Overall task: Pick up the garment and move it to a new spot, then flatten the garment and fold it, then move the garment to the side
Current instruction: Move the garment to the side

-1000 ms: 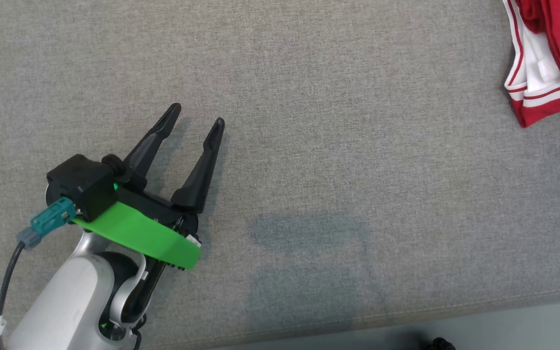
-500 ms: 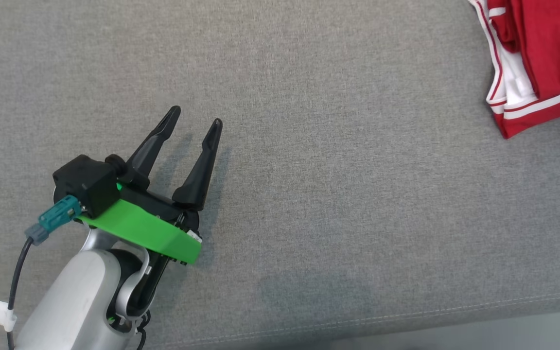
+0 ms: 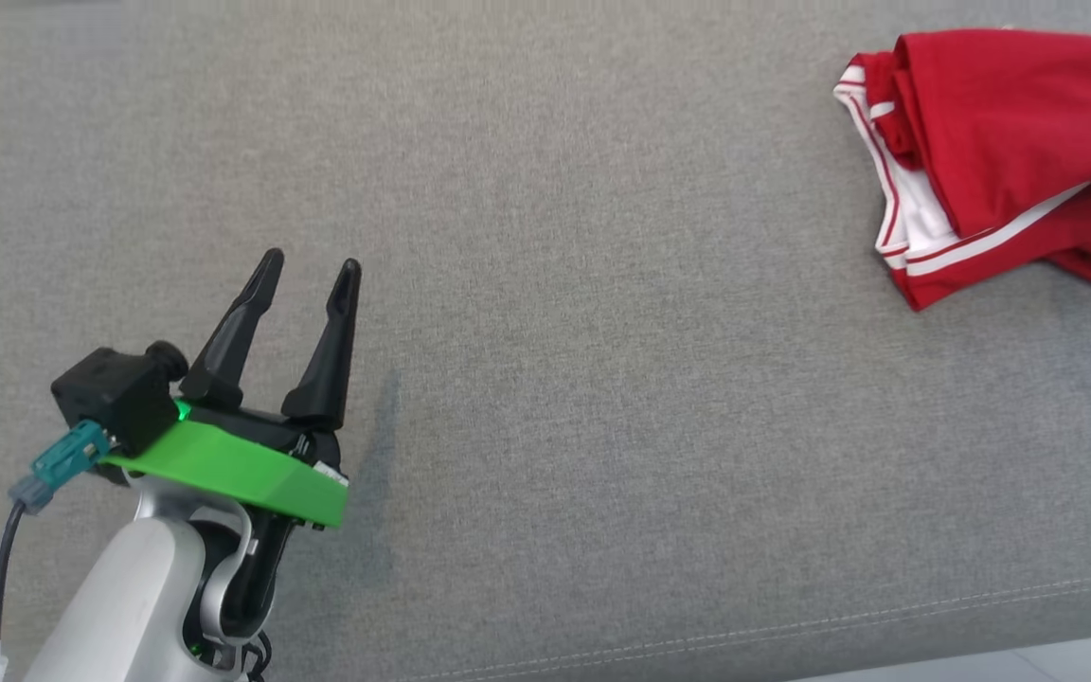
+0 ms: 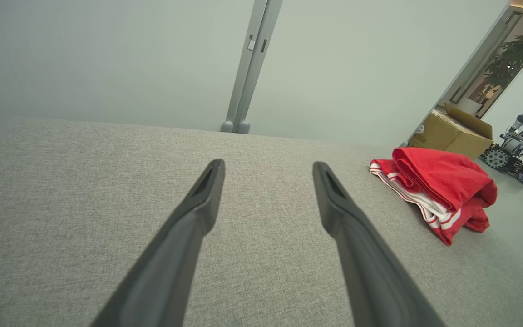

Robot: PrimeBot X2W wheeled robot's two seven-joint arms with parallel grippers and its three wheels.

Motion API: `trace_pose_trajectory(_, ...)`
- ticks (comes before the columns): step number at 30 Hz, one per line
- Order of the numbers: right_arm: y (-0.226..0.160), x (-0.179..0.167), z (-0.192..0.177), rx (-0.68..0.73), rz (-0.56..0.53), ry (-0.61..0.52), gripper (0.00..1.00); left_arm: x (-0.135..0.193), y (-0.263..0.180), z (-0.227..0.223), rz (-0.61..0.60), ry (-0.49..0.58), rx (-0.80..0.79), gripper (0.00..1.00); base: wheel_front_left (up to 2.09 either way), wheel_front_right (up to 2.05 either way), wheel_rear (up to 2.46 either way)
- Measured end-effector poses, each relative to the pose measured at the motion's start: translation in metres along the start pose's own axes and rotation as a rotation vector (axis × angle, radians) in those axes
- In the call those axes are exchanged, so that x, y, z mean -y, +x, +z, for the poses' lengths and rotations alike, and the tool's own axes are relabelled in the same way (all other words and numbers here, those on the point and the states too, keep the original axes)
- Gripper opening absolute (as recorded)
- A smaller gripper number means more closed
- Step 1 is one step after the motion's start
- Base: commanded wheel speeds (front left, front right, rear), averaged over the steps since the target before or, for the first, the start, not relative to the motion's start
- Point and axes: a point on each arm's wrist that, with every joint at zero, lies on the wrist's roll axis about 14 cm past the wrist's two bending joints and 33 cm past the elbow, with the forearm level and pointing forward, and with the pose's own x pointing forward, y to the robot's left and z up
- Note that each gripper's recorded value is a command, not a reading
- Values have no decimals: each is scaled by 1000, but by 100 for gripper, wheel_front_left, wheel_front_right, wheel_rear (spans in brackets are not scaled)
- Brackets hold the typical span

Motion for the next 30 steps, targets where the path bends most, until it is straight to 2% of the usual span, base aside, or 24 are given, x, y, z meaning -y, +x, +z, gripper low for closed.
trace_pose_trajectory(5,-18,-20,20,62,52,23,100,0,-13,16,44,-18,57,100,0,0,0)
trace_pose_trajectory(9,-38,-45,14,64,94,71,100,-3,-27,24,87,-32,89,100,0,0,0)
trace_pose_trajectory(13,-55,-69,15,85,122,122,100,-3,-40,35,100,23,115,100,0,0,0)
trace_pose_trajectory(18,-68,-102,45,186,173,184,100,-15,-60,43,150,118,131,100,0,0,0)
trace_pose_trajectory(27,-92,-110,45,228,164,182,100,-23,-76,48,199,142,160,100,0,0,0)
trace_pose_trajectory(30,-99,-116,42,230,175,186,100,-27,-83,48,212,185,159,100,0,0,0)
